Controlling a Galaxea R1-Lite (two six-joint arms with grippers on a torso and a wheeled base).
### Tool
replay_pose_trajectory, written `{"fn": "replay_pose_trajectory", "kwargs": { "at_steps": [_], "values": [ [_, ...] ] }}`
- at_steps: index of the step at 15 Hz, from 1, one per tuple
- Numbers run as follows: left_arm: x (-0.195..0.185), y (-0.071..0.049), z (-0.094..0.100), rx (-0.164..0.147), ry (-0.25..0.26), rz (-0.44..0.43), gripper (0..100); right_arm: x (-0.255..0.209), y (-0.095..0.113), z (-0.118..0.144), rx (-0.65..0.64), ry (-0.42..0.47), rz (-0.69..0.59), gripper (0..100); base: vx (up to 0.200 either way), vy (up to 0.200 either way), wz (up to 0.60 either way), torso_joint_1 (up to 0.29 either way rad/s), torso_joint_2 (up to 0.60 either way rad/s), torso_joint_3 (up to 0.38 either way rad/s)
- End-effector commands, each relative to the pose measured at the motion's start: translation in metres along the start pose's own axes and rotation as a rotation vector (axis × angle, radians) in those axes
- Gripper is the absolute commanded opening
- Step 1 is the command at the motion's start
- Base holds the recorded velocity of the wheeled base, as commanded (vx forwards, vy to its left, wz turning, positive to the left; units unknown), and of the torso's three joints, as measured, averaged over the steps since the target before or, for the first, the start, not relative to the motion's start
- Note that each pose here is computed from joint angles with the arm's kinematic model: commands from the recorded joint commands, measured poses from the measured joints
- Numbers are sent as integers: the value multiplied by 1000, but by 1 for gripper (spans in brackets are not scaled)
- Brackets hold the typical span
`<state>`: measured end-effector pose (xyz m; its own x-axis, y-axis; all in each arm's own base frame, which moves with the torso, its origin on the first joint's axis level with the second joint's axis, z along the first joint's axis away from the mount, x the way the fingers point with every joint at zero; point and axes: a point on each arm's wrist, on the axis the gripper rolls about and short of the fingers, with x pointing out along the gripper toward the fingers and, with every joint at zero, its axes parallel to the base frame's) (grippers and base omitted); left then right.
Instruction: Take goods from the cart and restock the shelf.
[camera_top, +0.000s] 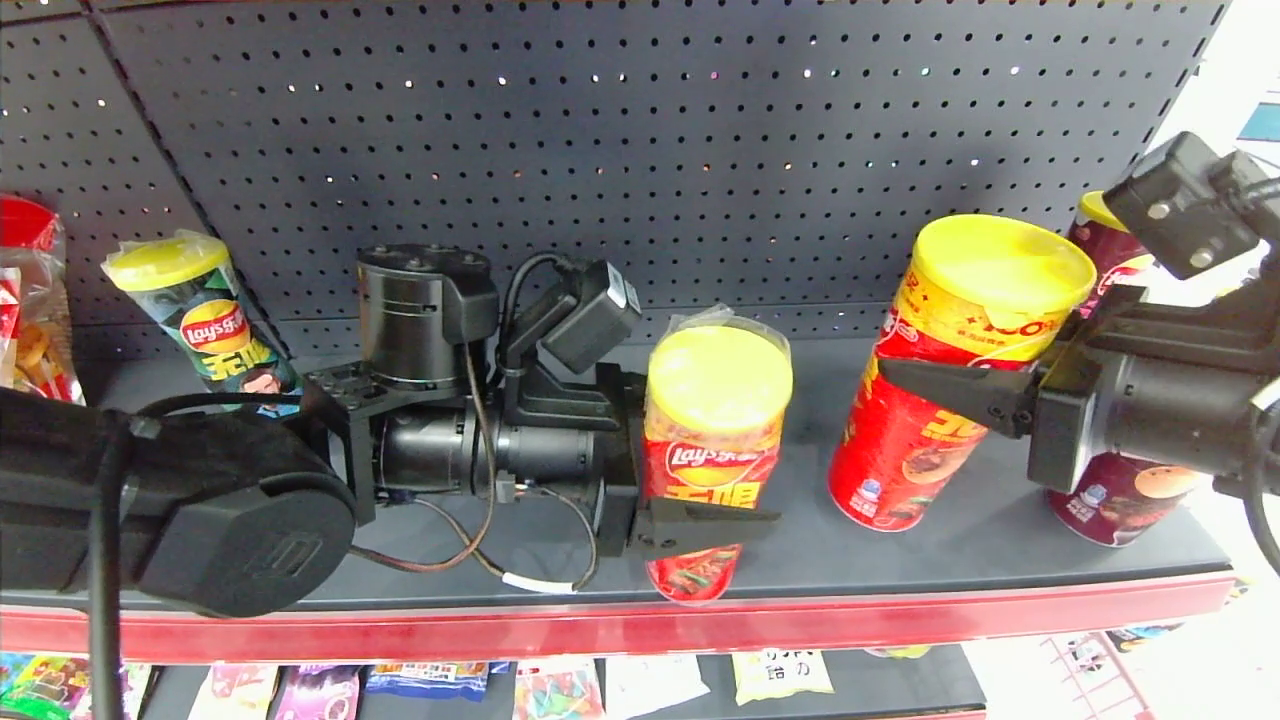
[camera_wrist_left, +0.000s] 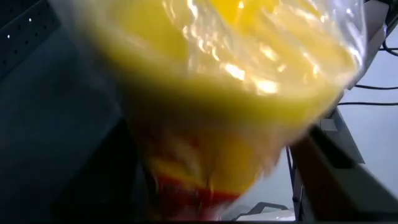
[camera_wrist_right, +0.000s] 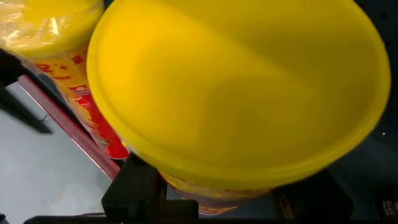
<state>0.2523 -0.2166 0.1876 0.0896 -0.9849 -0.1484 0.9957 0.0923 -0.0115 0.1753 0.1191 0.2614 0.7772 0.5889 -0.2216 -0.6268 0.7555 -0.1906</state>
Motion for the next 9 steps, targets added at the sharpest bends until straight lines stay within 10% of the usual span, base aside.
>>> {"fn": "replay_pose_trajectory", "kwargs": {
  "at_steps": [1, 9],
  "values": [
    [-2, -1, 2, 5, -5, 7, 100, 19, 2, 3, 0, 16, 21, 0, 0, 0, 0, 0, 0, 0],
    [-68, -35, -13, -41, 28, 131, 100, 92, 2, -7, 54, -35, 67, 0, 0, 0, 0, 0, 0, 0]
  ]
}}
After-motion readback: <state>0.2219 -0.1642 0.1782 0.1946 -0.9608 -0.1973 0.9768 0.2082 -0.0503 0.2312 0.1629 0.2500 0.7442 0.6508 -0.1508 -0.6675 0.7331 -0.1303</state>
